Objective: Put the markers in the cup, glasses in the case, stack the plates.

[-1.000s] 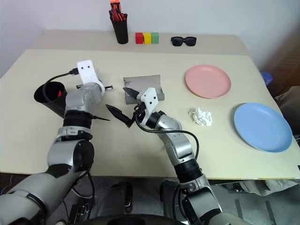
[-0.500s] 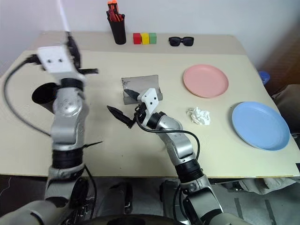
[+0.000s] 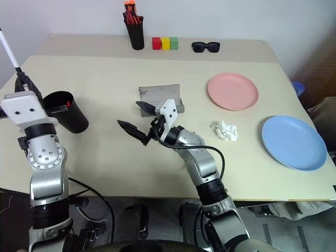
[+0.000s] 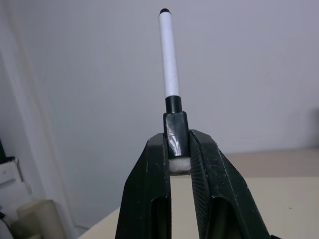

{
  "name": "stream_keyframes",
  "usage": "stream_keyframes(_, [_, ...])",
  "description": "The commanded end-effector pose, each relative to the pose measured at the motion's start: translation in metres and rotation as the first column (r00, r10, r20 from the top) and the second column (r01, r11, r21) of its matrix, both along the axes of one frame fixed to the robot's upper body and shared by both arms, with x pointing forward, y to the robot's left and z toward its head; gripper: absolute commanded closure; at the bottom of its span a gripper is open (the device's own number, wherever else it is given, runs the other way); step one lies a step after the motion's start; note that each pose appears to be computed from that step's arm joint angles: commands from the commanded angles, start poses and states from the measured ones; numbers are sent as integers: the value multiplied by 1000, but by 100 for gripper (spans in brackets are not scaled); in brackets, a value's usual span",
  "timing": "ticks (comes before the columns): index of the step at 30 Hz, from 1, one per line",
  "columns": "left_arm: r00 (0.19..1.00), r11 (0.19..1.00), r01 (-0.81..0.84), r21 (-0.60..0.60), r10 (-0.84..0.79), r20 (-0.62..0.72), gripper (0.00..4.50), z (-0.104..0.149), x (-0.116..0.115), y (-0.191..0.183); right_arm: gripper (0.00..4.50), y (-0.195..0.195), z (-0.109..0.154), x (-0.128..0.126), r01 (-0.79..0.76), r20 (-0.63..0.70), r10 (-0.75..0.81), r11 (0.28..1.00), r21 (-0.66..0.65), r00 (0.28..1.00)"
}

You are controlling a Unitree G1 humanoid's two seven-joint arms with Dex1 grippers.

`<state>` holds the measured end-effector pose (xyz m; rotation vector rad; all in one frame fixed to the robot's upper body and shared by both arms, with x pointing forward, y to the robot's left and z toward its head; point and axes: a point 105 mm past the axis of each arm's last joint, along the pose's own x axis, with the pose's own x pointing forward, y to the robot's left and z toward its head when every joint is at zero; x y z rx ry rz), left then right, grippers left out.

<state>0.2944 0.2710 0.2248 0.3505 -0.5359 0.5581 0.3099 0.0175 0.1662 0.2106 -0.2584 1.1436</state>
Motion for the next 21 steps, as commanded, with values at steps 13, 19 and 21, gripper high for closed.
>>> stream_keyframes(13, [1000, 998, -7, -69, 5, -20, 437, -22, 0, 4, 0, -2, 22, -4, -2, 70, -2, 999, 53, 998])
stream_keyframes(19, [1000, 996, -13, -87, 11, -26, 437, -28, 1, 4, 0, -2, 22, -4, -7, 66, 4, 999, 54, 998])
stream_keyframes(21, [1000, 996, -9, -94, 7, -27, 437, -29, 1, 4, 0, -2, 22, -4, -8, 66, 5, 999, 54, 998])
